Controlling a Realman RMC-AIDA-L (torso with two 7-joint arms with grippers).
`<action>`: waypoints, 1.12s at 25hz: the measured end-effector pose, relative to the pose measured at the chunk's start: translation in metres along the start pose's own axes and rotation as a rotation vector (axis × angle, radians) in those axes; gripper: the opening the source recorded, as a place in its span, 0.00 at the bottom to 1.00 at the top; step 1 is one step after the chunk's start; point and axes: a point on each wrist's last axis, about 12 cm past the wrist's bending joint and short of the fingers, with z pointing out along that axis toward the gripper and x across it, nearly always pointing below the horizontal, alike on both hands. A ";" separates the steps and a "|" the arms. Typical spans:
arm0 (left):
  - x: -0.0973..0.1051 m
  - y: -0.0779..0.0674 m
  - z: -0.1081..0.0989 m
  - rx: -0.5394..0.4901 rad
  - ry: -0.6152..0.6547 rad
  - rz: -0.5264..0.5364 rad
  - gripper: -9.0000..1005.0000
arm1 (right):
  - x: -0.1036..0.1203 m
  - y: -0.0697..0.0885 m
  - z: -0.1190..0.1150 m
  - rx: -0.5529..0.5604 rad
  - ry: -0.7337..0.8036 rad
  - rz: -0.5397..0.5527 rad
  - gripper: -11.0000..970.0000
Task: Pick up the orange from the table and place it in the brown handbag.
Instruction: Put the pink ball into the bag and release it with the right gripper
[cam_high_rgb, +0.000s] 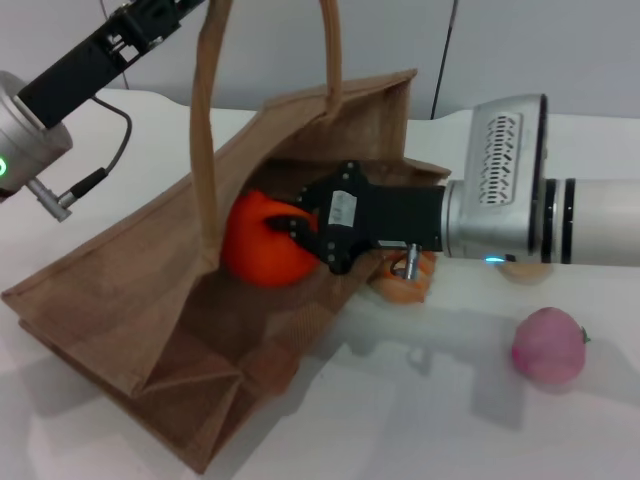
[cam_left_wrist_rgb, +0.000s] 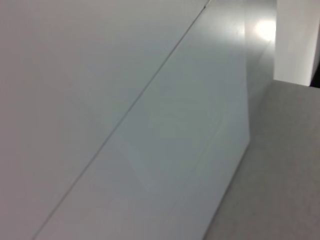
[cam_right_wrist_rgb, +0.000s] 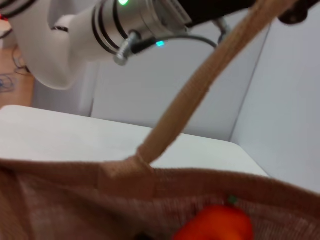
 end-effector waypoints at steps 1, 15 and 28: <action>0.000 -0.002 0.002 0.020 0.000 -0.004 0.12 | 0.001 -0.001 0.003 0.022 0.016 -0.004 0.11; -0.003 -0.005 0.000 0.041 -0.031 -0.016 0.12 | 0.013 -0.011 0.015 0.196 0.149 0.035 0.09; -0.010 0.006 -0.035 -0.155 -0.132 0.022 0.12 | 0.028 -0.003 -0.002 0.229 0.114 0.095 0.43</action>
